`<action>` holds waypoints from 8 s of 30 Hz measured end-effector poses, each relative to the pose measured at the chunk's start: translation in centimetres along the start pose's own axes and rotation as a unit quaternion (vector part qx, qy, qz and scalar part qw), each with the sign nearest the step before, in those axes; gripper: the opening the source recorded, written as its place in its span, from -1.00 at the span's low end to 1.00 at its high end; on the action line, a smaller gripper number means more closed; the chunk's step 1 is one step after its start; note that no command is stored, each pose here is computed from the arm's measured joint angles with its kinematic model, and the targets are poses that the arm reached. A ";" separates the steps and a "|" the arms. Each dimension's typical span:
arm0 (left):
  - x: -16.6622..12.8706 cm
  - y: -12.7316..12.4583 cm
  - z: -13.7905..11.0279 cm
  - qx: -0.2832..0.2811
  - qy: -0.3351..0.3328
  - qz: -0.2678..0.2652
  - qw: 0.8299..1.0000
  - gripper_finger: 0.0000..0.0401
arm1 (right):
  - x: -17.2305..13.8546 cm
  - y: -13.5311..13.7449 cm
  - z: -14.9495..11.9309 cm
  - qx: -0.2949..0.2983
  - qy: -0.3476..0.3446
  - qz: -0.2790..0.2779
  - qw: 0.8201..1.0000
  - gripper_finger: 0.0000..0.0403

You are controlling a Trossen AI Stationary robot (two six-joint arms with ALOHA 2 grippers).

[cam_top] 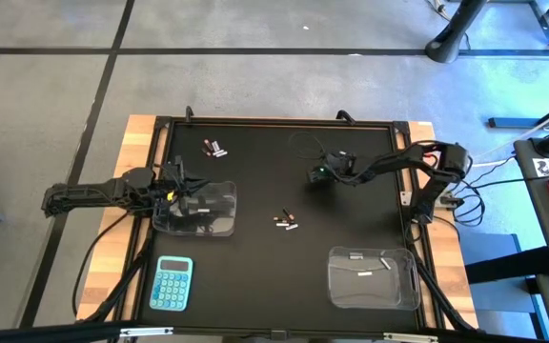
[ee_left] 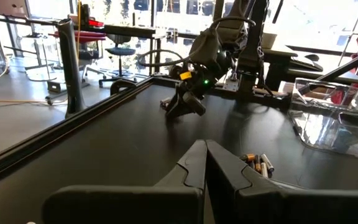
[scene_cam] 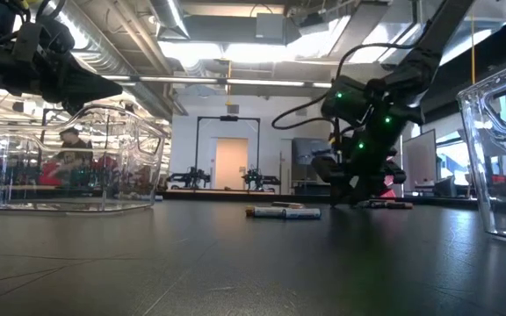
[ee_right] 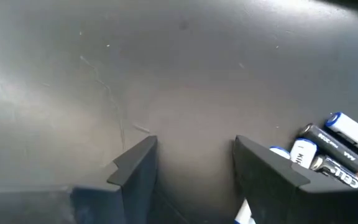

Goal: Sort batteries
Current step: Put the white battery into the right transparent bin

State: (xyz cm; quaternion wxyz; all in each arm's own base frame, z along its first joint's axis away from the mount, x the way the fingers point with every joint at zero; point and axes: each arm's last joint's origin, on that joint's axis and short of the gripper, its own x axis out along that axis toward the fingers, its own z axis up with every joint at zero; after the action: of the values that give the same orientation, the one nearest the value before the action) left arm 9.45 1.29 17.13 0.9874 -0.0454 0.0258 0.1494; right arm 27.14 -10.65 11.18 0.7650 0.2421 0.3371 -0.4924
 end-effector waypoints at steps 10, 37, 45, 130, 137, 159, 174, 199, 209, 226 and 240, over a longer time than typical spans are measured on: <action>0.0 0.0 0.0 0.000 0.000 0.000 1.000 -1.00 | -1.2 0.1 0.7 -0.014 -0.011 0.016 1.000 -0.03; 0.0 0.0 0.0 0.000 0.000 0.000 1.000 -1.00 | -0.7 -0.4 -0.4 -0.056 0.033 0.009 0.998 -0.05; 0.0 0.0 0.0 0.000 0.000 0.000 1.000 -1.00 | -0.1 -1.7 -2.5 -0.047 0.005 0.043 0.998 -0.12; 0.0 0.0 0.0 0.000 0.000 0.000 1.000 -1.00 | -23.7 4.5 -21.7 -0.218 0.286 0.293 0.886 -0.88; 0.0 0.0 0.0 0.000 0.000 0.000 1.000 -1.00 | -23.3 4.3 -21.7 -0.213 0.291 0.285 0.888 -0.72; 0.0 0.0 0.0 0.000 0.000 0.000 1.000 -1.00 | -34.4 4.0 -7.0 -0.290 -0.083 0.254 0.919 -0.33; 0.0 0.0 0.0 0.000 0.000 0.000 1.000 -1.00 | -16.4 0.3 1.9 -0.253 0.068 0.154 0.953 -0.32; 0.0 0.0 0.0 0.000 0.000 0.000 1.000 -1.00 | -3.2 -2.8 1.3 -0.124 0.058 0.019 0.990 0.22; 0.0 0.0 0.0 0.000 0.000 0.000 1.000 -1.00 | -2.5 -3.7 1.5 -0.089 0.097 0.037 0.991 -0.04; 0.0 0.0 0.0 0.000 0.000 0.000 1.000 -1.00 | -0.7 -3.6 0.3 -0.131 0.157 0.059 0.977 -0.89; 0.0 0.0 0.0 0.000 0.000 0.000 1.000 -1.00 | -11.8 -1.1 1.6 -0.266 0.093 0.117 0.952 -0.93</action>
State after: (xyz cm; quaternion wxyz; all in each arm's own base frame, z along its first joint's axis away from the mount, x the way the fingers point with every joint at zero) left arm 9.45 1.29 17.12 0.9874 -0.0454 0.0260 0.1494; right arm 23.21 -5.26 21.11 0.8191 0.1122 0.4953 -0.2668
